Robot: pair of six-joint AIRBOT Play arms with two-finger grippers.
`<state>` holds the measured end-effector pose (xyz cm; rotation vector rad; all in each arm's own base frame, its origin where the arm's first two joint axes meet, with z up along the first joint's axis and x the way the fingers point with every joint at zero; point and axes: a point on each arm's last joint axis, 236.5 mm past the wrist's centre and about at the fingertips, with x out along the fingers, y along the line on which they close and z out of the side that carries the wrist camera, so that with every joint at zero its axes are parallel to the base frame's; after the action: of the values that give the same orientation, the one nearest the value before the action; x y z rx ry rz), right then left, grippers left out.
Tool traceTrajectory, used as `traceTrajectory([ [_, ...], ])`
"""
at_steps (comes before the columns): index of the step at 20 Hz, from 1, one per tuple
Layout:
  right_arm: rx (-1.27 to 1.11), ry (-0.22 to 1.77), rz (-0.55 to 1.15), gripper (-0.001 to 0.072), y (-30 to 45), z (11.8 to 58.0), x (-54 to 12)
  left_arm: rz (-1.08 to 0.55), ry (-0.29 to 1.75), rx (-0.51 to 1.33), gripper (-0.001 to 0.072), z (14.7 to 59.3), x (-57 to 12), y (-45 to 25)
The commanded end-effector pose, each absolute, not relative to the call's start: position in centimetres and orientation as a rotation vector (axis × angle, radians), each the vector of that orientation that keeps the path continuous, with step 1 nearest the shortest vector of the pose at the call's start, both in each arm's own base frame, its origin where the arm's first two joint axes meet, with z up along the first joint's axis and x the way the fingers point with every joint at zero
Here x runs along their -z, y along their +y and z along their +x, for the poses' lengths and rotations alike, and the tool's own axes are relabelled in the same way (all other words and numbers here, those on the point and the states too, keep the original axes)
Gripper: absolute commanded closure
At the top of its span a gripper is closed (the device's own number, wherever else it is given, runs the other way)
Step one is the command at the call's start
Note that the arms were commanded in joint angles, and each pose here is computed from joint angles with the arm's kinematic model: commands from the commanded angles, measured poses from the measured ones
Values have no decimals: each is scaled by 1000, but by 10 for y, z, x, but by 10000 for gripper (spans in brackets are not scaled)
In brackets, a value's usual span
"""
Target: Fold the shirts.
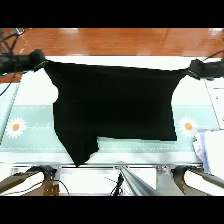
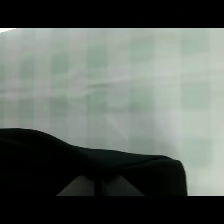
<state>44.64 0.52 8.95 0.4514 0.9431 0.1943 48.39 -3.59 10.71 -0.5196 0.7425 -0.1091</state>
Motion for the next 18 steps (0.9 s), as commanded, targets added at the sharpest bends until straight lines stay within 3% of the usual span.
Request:
traceTrajectory([
  [1, -199, 995, 591, 692, 3, 509, -35, -673, 790, 94, 686, 531, -55, -42],
  [4, -204, 1018, 679, 692, 4, 538, -13, -678, 903, 118, 686, 533, -23, -52],
  [8, -220, 1108, 698, 692, 10, 530, 13, -688, 1025, 140, 686, 516, 3, -59],
  [12, -359, 1243, 624, 692, 10, 485, 5, -590, 1191, 274, 686, 476, -5, -54],
  [15, -333, 1475, 496, 692, -13, 430, 29, -516, 1409, 251, 686, 425, 20, -30],
  [18, -273, 1563, 484, 691, -15, 410, 58, -494, 1534, 217, 686, 391, 52, -25],
])
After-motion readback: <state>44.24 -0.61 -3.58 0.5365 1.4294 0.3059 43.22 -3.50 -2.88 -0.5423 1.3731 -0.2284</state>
